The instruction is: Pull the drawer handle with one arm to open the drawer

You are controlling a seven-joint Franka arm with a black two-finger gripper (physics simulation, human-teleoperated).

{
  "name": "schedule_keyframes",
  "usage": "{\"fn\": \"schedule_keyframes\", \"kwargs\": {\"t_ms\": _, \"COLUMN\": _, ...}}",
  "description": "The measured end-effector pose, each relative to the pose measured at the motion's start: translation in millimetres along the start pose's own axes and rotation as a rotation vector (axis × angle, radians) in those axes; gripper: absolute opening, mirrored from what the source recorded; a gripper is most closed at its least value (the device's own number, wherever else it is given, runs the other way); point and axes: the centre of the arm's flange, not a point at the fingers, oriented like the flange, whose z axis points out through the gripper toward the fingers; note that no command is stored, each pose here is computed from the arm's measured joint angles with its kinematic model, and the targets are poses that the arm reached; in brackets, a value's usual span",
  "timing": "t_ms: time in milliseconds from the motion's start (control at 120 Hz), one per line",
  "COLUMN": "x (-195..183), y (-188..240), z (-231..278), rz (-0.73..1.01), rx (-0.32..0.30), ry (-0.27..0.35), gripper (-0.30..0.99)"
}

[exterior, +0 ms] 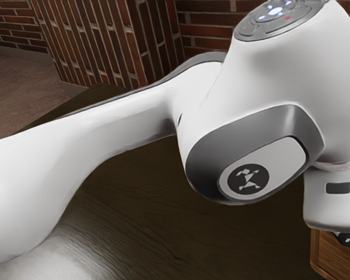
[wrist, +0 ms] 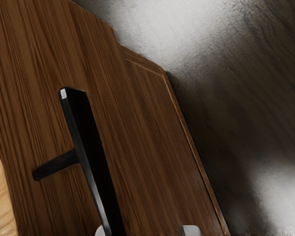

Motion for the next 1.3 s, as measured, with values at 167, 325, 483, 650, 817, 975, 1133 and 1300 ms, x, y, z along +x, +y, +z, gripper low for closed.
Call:
{"fn": "schedule_keyframes", "kwargs": {"t_ms": 167, "x": 9, "y": 20, "z": -15, "rz": 0.011, "rx": 0.003, "ry": -0.035, "gripper": 0.07}}
{"fn": "schedule_keyframes", "kwargs": {"t_ms": 325, "x": 20, "y": 43, "z": -25, "rz": 0.011, "rx": -0.001, "ry": -0.046, "gripper": 0.06}}
{"fn": "schedule_keyframes", "kwargs": {"t_ms": 483, "x": 29, "y": 64, "z": -31, "rz": 0.016, "rx": 0.018, "ry": -0.063, "gripper": 0.05}}
{"fn": "schedule_keyframes", "kwargs": {"t_ms": 650, "x": 39, "y": 71, "z": -37, "rz": 0.017, "rx": 0.059, "ry": -0.062, "gripper": 0.05}}
{"fn": "schedule_keyframes", "kwargs": {"t_ms": 817, "x": 49, "y": 91, "z": -42, "rz": 0.012, "rx": 0.071, "ry": -0.068, "gripper": 0.05}}
{"fn": "schedule_keyframes", "kwargs": {"t_ms": 975, "x": 66, "y": 112, "z": -50, "rz": 0.017, "rx": 0.083, "ry": -0.071, "gripper": 0.06}}
{"fn": "schedule_keyframes", "kwargs": {"t_ms": 1133, "x": 73, "y": 133, "z": -53, "rz": -0.002, "rx": 0.082, "ry": -0.066, "gripper": 0.06}}
{"fn": "schedule_keyframes", "kwargs": {"t_ms": 1300, "x": 82, "y": 154, "z": -62, "rz": -0.018, "rx": 0.089, "ry": -0.058, "gripper": 0.05}}
